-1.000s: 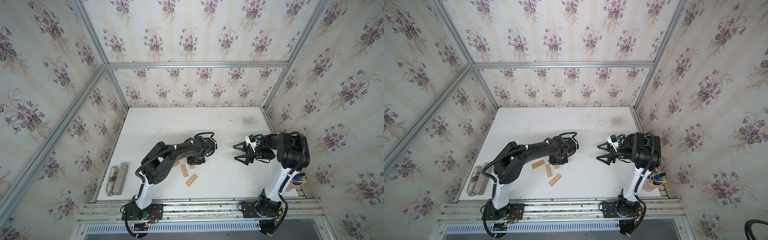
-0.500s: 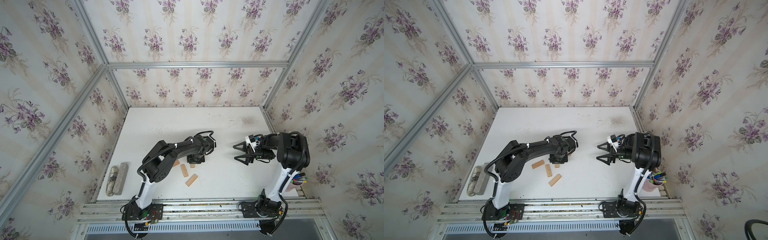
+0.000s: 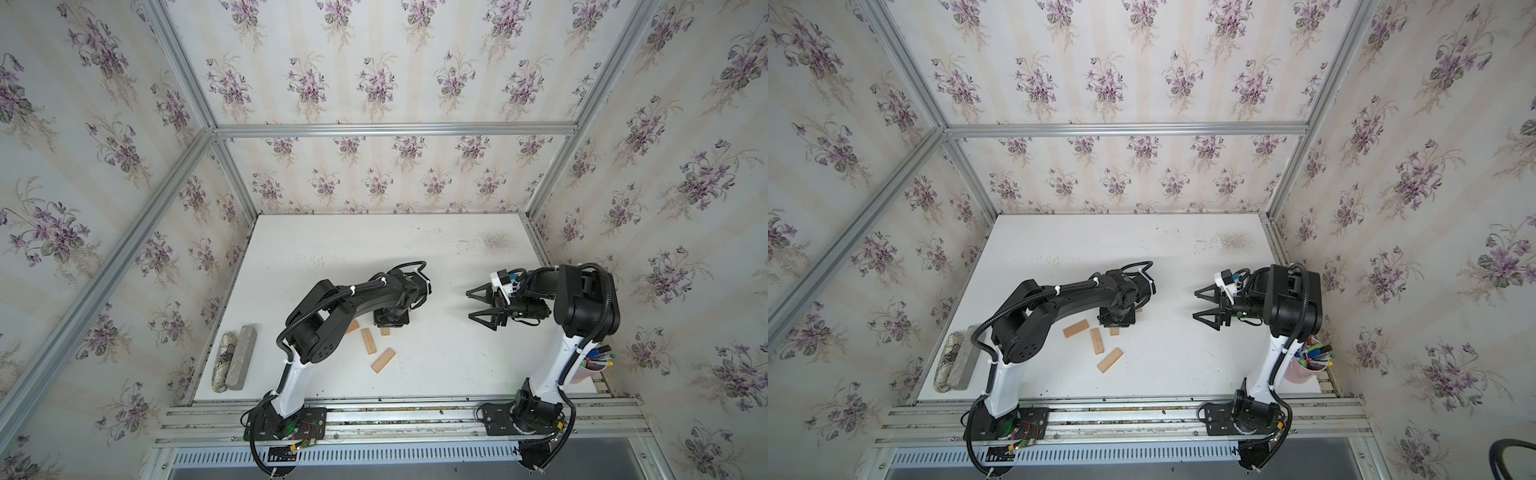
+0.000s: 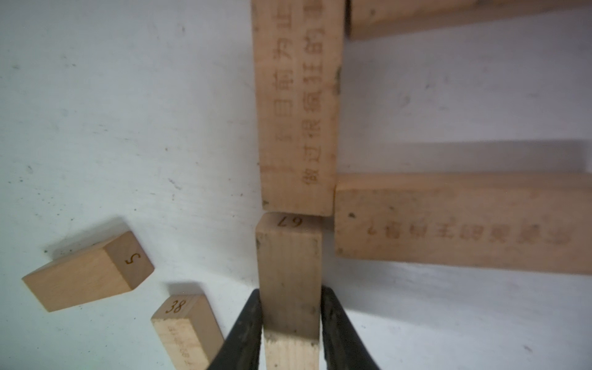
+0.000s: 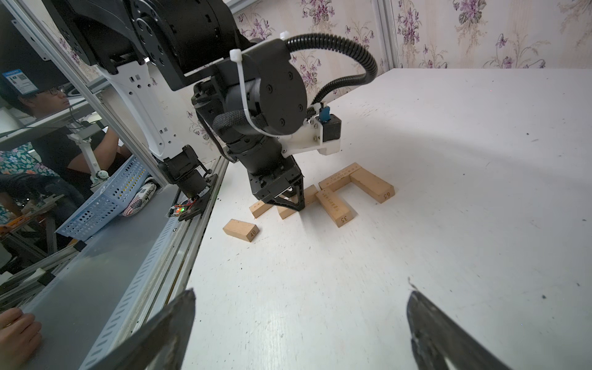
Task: Assemble the number 8 with building blocks
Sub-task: Assemble the building block at the center of the board.
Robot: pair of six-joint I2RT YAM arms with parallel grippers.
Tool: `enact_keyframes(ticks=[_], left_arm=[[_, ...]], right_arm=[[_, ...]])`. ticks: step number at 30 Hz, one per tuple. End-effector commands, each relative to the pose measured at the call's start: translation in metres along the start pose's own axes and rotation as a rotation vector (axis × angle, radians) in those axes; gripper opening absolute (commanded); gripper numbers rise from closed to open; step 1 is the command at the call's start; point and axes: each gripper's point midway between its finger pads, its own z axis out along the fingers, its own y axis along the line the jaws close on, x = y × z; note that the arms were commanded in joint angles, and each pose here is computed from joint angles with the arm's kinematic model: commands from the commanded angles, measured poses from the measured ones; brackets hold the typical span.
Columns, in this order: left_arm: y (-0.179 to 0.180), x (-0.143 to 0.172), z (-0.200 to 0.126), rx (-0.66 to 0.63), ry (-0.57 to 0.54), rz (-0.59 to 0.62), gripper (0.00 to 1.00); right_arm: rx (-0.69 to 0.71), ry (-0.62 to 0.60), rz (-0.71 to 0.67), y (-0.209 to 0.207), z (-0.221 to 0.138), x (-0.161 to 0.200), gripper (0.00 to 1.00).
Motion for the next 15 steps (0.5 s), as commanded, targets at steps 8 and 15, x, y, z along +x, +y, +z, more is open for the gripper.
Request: enact_keyframes(ticks=[8,15], left_arm=[[0.0,-0.004,-0.004,0.004,-0.013,0.014,0.49],[0.008,-0.006,-0.025,0.032,-0.047,0.005,0.54]], right_arm=[[0.018,-0.029,-0.378,-0.001,0.0,-0.007,1.0],[0.019,-0.029,-0.377,-0.001,0.0,-0.007,1.0]])
